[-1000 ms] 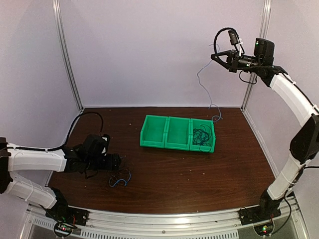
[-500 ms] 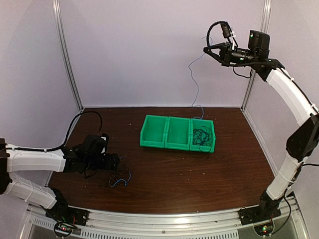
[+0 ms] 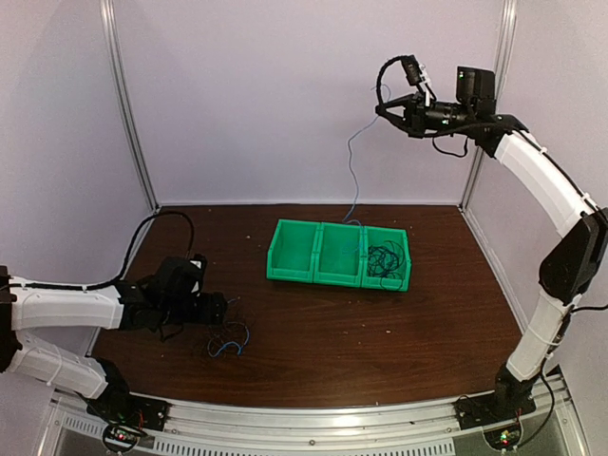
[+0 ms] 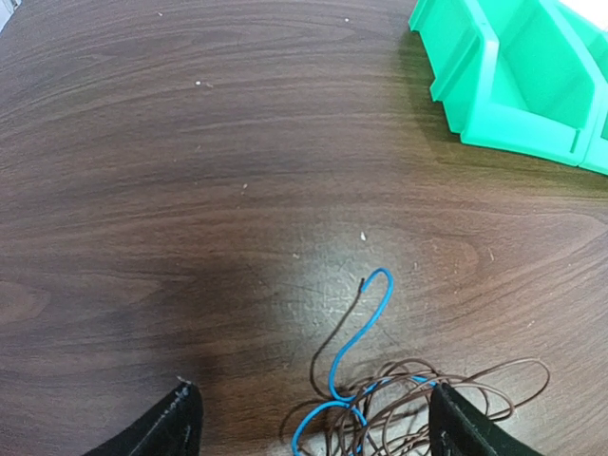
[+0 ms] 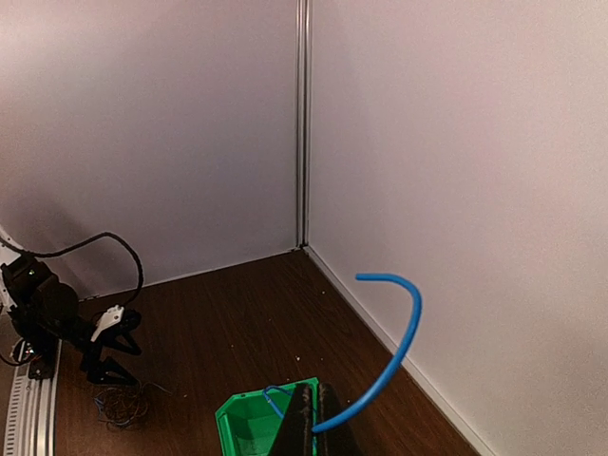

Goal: Untangle the cables

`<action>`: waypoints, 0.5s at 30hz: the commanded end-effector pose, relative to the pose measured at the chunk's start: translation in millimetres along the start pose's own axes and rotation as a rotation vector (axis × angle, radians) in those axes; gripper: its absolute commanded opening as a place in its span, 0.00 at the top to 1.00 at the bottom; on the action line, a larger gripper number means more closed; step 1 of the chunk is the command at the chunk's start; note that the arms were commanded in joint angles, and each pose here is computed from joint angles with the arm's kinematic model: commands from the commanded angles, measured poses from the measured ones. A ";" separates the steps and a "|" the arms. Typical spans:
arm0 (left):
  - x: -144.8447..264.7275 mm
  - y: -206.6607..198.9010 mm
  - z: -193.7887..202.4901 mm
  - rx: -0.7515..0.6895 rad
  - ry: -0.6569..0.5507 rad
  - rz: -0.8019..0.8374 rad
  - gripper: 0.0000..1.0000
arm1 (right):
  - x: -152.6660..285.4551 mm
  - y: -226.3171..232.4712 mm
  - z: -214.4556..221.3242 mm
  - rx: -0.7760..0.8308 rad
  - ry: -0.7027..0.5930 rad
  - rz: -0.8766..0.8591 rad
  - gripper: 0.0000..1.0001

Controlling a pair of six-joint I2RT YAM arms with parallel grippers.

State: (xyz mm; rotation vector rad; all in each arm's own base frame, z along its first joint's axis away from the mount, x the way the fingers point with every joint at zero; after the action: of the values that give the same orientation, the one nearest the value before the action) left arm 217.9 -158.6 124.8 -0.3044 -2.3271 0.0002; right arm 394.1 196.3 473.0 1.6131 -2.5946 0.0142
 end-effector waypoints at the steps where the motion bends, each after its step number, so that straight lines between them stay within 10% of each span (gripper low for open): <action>1: -1.4 -0.6 -2.3 0.000 -0.028 0.008 0.17 | -8.9 -6.1 10.4 -0.010 0.021 0.012 1.00; 15: -4.1 2.5 5.1 -0.004 -0.014 -0.003 0.17 | -54.0 -25.7 117.2 -0.126 0.230 -0.007 1.00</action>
State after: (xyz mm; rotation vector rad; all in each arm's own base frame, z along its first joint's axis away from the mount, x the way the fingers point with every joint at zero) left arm 216.2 -157.1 120.4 -0.3031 -2.3241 -0.0028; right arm 434.1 218.3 377.1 1.5120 -2.4066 -0.0281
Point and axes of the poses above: each gripper's point midway between its finger pads, its own x axis back along the fingers, its own y axis along the line the jaws close on, z = x × y, the point moved 7 cm from there along x, back along the fingers, and after that the axes turned 5 degrees about -x, right-handed, at the moved point
